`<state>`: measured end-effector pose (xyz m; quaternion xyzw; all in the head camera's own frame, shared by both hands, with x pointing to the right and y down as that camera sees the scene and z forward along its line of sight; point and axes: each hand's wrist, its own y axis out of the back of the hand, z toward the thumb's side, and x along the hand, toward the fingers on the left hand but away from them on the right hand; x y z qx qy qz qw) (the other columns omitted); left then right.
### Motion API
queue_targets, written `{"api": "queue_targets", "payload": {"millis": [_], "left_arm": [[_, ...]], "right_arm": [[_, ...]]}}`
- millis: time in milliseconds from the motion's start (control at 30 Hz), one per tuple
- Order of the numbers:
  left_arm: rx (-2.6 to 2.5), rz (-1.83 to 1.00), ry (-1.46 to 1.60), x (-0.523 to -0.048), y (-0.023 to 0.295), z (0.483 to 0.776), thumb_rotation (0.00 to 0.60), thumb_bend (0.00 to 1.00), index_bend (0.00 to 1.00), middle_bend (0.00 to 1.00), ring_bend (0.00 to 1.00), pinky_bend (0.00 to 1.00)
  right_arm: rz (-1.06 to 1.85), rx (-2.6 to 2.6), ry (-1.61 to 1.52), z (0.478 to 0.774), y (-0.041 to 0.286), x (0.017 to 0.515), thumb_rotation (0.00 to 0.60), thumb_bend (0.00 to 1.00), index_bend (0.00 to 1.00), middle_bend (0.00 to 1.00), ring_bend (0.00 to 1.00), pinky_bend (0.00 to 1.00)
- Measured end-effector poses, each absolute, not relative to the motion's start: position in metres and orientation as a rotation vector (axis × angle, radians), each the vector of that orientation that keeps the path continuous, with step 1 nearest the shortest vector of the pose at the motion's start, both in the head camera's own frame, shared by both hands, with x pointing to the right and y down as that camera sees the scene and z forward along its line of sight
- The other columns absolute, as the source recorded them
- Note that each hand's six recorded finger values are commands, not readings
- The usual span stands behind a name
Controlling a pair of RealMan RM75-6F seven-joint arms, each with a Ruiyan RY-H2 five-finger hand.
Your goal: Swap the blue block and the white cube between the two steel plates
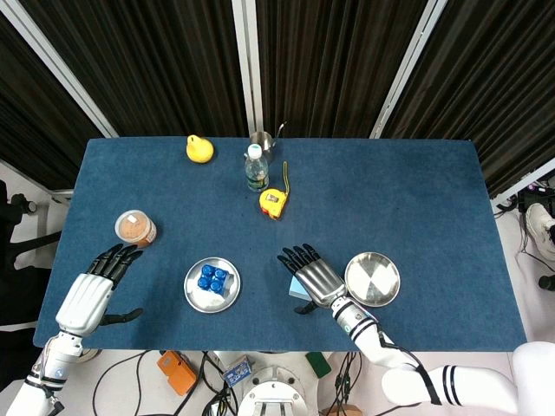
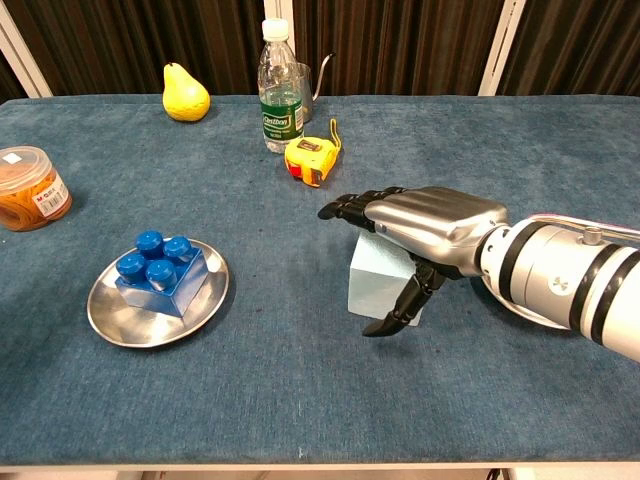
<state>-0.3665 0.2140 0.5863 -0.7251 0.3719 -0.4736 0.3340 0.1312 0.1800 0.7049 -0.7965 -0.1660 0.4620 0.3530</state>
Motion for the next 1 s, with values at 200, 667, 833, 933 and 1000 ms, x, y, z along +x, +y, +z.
{"api": "queue_targets", "payload": {"millis": [200,667,833,933,1000], "left_arm": [[-1.900,-1.246,0.984,-0.370,0.213,0.589,0.600,0.03,0.10,0.07,0.03,0.14],[-1.900,-1.244,1.009,-0.376,0.209,0.594,0.600,0.03,0.10,0.07,0.02,0.14],[-1.913,-1.252,0.992,-0.375,0.210,0.600,0.600,0.03,0.10,0.07,0.03,0.14],[-1.919,-1.257,0.985,-0.374,0.210,0.603,0.600,0.03,0.10,0.07,0.02,0.14],[-1.918,-1.267,0.976,-0.373,0.210,0.606,0.600,0.03,0.10,0.07,0.03,0.14]], "right_arm": [[1.214,-2.027,-0.450,0.705,0.174,0.138,0.600,0.41,0.54,0.53,0.56,0.52],[1.158,-1.774,-0.639,0.648,0.141,0.209,0.600,0.42,0.49,0.54,0.55,0.53],[1.268,-1.724,-0.628,0.652,0.140,0.262,0.600,0.42,0.35,0.50,0.48,0.49],[1.307,-1.753,-0.633,0.662,0.144,0.277,0.600,0.42,0.28,0.45,0.44,0.47],[1.324,-1.769,-0.632,0.671,0.147,0.285,0.600,0.42,0.25,0.43,0.43,0.46]]}}
